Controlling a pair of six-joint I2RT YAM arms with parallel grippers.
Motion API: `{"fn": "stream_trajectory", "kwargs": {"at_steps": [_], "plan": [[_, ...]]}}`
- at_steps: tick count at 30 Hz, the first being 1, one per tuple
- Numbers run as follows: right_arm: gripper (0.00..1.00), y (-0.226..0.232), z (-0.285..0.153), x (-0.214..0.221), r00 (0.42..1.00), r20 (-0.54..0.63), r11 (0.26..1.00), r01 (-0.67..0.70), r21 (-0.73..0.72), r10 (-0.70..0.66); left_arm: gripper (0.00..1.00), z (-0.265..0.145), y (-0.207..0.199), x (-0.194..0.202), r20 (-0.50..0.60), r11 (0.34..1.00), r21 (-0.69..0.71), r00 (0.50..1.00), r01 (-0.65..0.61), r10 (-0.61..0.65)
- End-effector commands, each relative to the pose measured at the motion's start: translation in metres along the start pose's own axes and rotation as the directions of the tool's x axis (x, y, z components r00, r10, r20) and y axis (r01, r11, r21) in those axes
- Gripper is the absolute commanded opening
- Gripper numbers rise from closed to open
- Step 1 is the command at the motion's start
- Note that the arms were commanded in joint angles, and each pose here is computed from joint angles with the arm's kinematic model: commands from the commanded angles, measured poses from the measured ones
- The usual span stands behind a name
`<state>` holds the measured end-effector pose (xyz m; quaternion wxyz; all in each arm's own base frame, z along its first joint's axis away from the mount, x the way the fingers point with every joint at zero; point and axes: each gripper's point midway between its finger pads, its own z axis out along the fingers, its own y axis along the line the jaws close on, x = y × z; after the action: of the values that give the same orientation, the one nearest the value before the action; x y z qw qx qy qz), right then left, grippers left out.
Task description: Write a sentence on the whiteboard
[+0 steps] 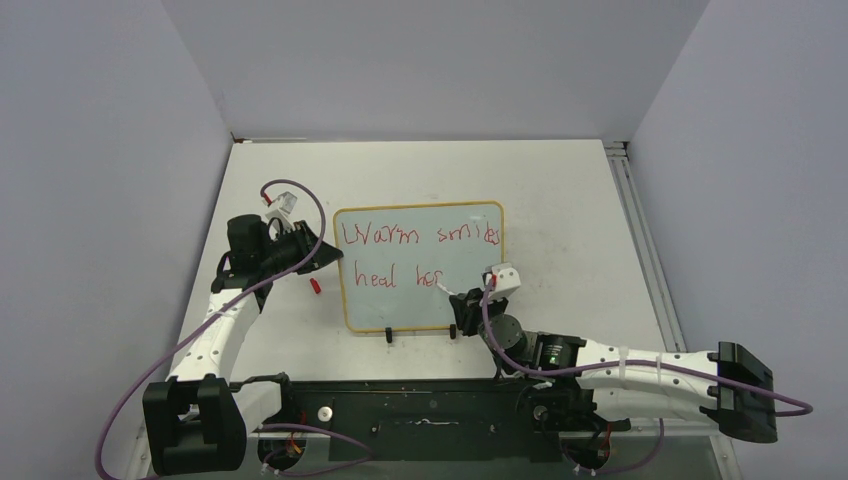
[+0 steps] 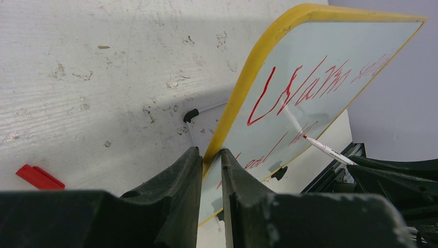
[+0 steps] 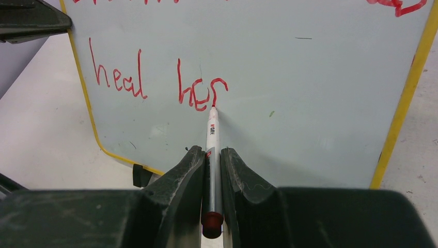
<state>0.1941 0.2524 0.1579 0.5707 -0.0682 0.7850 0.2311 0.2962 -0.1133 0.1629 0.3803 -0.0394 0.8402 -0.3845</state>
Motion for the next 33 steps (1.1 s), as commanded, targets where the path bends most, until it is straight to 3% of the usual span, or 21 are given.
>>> {"fn": "stream_trajectory", "kwargs": {"at_steps": [1, 21, 33], "plan": [[0.05, -0.009, -0.003, -0.002, 1.000, 0.011, 0.999, -0.003, 0.039, 0.003, 0.19, -0.003, -0.014, -0.019, 0.043, 0.998, 0.028, 0.997, -0.058, 0.056], [0.05, -0.008, 0.002, -0.042, 0.994, 0.111, 0.997, 0.012, 0.070, -0.020, 0.19, -0.003, -0.013, -0.019, 0.042, 0.998, 0.022, 0.997, -0.058, 0.057], [0.05, -0.009, 0.003, -0.026, 0.998, 0.060, 0.998, 0.020, 0.060, -0.023, 0.19, -0.003, -0.013, -0.020, 0.044, 0.998, 0.022, 0.997, -0.059, 0.058]]}}
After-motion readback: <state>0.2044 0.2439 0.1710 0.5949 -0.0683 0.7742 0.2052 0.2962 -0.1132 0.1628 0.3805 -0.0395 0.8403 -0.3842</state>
